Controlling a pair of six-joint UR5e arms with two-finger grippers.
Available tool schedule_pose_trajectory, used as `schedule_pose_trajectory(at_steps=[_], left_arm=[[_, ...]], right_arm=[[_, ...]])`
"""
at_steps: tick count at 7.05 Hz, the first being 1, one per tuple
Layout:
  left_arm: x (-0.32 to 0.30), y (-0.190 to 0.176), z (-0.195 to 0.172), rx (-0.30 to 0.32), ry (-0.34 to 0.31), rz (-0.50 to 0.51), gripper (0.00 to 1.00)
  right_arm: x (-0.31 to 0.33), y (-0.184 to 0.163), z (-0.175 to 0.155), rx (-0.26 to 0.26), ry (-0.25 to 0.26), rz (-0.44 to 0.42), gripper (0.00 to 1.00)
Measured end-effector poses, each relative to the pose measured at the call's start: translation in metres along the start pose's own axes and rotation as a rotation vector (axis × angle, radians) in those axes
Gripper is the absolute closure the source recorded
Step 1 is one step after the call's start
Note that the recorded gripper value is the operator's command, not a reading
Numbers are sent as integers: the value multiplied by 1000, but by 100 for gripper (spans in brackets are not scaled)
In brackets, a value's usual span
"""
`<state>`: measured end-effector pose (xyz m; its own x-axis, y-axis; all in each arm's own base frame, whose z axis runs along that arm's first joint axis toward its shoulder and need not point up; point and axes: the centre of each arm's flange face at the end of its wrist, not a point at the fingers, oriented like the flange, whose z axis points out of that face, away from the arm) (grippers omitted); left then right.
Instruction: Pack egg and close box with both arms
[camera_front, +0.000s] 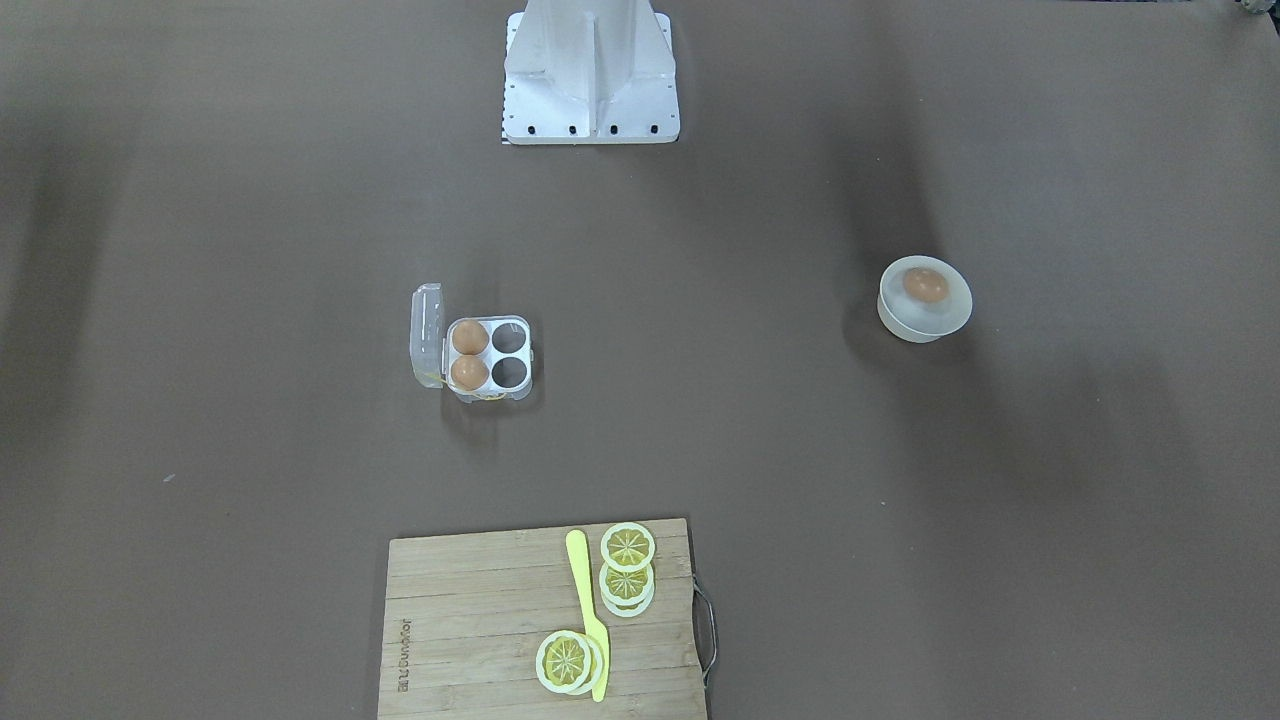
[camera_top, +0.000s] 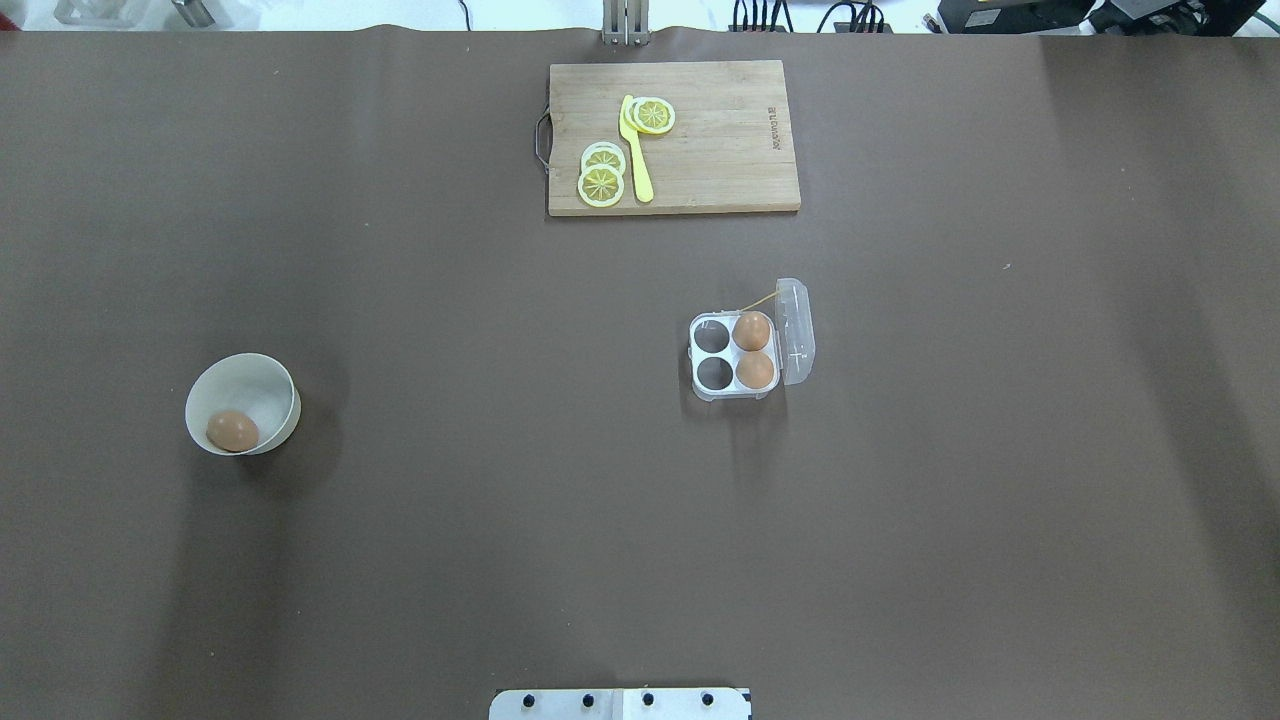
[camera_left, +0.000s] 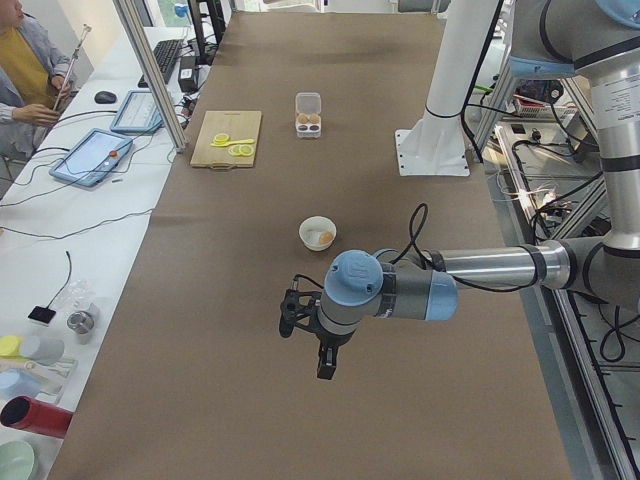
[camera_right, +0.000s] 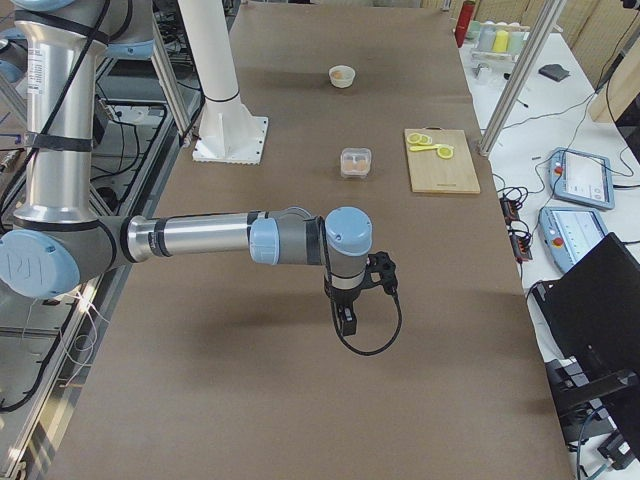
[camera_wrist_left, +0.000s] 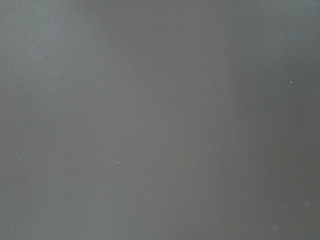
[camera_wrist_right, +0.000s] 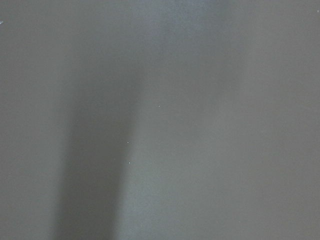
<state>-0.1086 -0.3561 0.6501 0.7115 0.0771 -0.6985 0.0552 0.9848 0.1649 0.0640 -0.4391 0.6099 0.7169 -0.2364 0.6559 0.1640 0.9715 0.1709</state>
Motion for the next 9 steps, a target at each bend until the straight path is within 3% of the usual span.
schedule_pose_trajectory(at_steps=[9], left_arm=[[3,6,0,12,5,17,2]], right_arm=[[-2,5,3,0,-32,14,0]])
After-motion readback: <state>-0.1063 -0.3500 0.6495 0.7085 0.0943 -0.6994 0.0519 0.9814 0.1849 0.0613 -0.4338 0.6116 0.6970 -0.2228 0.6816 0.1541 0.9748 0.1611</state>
